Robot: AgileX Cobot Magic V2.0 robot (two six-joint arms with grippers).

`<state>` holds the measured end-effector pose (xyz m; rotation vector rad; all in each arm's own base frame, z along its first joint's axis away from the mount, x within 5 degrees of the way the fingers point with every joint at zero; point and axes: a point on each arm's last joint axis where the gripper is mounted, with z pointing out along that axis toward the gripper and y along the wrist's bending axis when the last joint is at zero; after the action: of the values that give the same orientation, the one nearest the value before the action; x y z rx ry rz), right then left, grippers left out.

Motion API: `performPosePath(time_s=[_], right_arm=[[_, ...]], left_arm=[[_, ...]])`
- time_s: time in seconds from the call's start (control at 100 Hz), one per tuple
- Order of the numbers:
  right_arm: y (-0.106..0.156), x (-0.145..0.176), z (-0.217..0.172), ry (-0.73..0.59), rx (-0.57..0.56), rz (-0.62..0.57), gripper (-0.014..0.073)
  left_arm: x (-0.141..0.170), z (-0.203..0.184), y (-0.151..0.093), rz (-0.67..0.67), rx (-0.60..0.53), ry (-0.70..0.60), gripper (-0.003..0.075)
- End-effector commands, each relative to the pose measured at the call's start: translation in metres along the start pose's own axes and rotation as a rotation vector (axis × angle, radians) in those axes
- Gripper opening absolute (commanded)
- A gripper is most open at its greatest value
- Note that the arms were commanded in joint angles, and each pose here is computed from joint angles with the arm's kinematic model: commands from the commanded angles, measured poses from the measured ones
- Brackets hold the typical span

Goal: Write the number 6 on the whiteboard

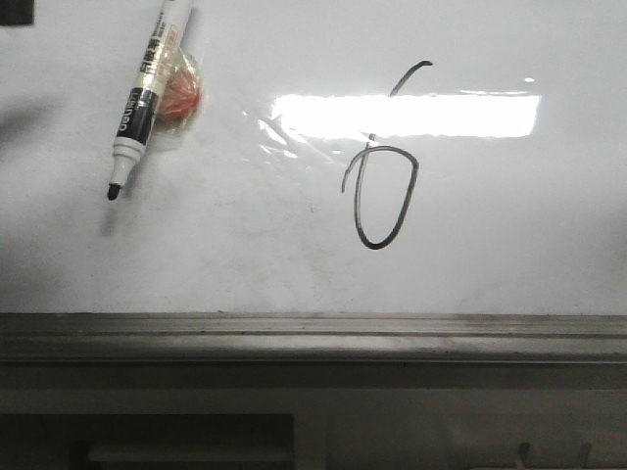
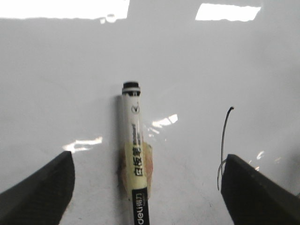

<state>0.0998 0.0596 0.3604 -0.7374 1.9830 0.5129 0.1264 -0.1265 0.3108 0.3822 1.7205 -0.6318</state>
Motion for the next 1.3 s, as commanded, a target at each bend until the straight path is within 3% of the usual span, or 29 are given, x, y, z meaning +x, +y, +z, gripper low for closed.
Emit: performPosePath(time_s=[0.0,0.12,0.25,0.34,0.53,0.72,0.79,1.0,1.29], right_arm=[[0.001,-0.019,-0.013,-0.190,0.066,0.024,0.0426],[0.001,-0.025,-0.020,-0.310,0.112,0.056,0.0269],[0.000,-0.015,-0.021,-0.388,0.158,0.104,-0.0065],[0.001,0.007,-0.018,-0.406,0.189,0.128,-0.0043],[0.018,0.061,-0.028,-0.525,0.284,0.047,-0.0045],[0.032,0.108,-0.027,-0.612,0.303,0.004,-0.0045],[0.028,0.113,-0.016,-0.548,0.275,0.032,-0.0045],[0.024,0.113,-0.015,-0.572,0.297,0.059,-0.0045],[0.024,0.113,-0.016,-0.577,0.304,0.060,-0.0045]], left_arm=[[-0.017,-0.017,0.002,0.058,-0.001,-0.098,0.0584],[-0.024,-0.036,0.006,0.078,0.011,-0.171,0.0487],[-0.024,-0.054,0.010,0.066,0.036,-0.220,0.0204],[-0.018,-0.064,0.011,0.064,0.074,-0.228,-0.0017],[0.013,-0.080,0.021,0.095,0.097,-0.227,-0.0020],[0.040,-0.102,0.034,0.095,0.108,-0.299,-0.0020],[0.046,-0.109,0.038,0.085,0.110,-0.337,-0.0020],[0.052,-0.123,0.046,0.022,0.110,-0.425,-0.0020],[0.052,-0.123,0.049,-0.008,0.086,-0.432,-0.0020]])
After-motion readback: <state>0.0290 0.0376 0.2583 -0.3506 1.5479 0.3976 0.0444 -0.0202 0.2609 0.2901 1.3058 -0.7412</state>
